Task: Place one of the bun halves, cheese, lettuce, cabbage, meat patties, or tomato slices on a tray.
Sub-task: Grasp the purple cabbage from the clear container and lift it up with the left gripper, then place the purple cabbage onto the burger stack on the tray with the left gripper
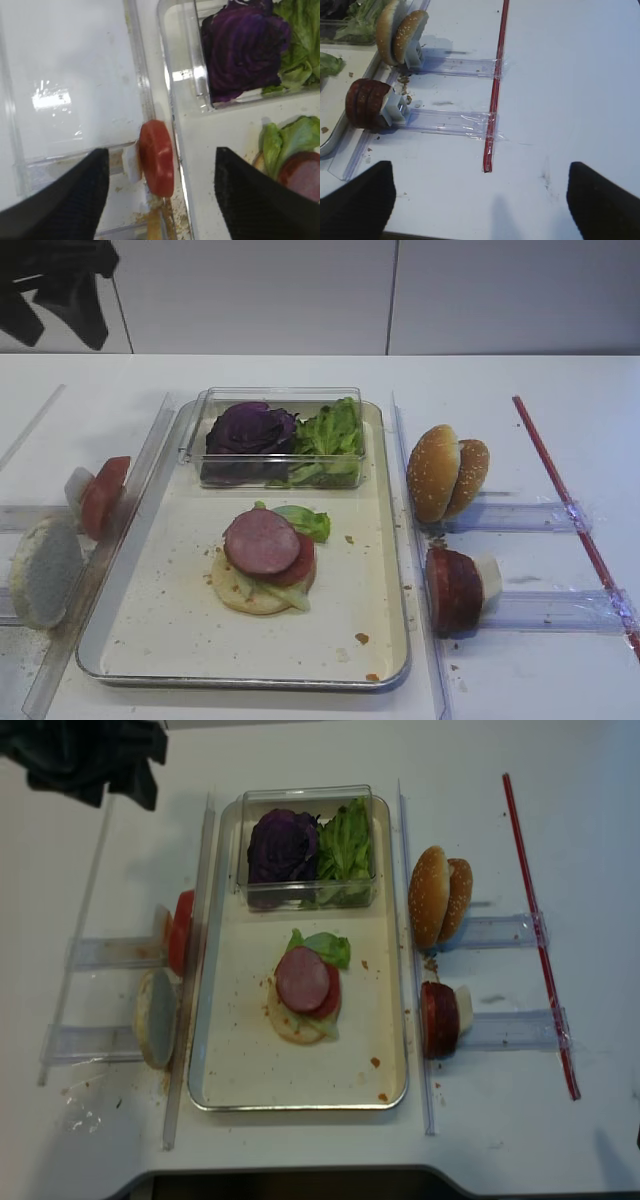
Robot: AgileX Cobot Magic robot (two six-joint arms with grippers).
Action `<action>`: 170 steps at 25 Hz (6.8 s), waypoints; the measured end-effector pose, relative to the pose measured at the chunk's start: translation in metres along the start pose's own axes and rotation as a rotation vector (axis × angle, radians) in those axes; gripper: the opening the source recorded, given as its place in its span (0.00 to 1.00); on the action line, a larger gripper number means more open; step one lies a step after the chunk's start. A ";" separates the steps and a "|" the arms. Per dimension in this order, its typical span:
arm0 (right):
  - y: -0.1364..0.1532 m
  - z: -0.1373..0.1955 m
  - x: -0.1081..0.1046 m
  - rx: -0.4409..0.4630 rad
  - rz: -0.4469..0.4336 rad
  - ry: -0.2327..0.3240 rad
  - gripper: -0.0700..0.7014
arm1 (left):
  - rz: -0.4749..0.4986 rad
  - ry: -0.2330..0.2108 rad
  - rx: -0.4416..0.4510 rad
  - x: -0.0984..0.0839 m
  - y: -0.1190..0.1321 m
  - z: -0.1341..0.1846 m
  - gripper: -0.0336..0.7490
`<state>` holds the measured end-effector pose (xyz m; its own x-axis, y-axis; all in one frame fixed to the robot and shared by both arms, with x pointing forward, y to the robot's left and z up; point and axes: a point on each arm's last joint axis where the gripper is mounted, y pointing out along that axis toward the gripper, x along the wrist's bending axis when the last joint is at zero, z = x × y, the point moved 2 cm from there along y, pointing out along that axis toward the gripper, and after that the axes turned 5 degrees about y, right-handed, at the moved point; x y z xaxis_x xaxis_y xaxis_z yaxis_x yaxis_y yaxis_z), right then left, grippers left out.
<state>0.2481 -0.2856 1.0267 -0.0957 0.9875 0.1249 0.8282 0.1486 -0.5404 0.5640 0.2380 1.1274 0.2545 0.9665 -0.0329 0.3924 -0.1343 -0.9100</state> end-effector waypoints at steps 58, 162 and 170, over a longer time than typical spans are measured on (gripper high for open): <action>0.000 0.000 0.000 -0.002 0.000 -0.004 0.99 | 0.119 0.159 0.199 -0.084 0.191 -0.072 0.15; 0.000 0.000 0.000 0.000 0.000 -0.002 0.99 | 0.108 0.302 0.309 -0.155 0.109 0.032 0.07; 0.000 0.000 0.000 0.000 0.000 -0.004 0.99 | 0.139 0.298 0.312 -0.159 0.108 0.032 0.07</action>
<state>0.2482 -0.2856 1.0267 -0.0978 0.9877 0.1217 0.8282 0.1486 -0.5403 0.5374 0.0770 1.0207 0.5476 0.8325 -0.0846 0.0625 -0.1415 -0.9880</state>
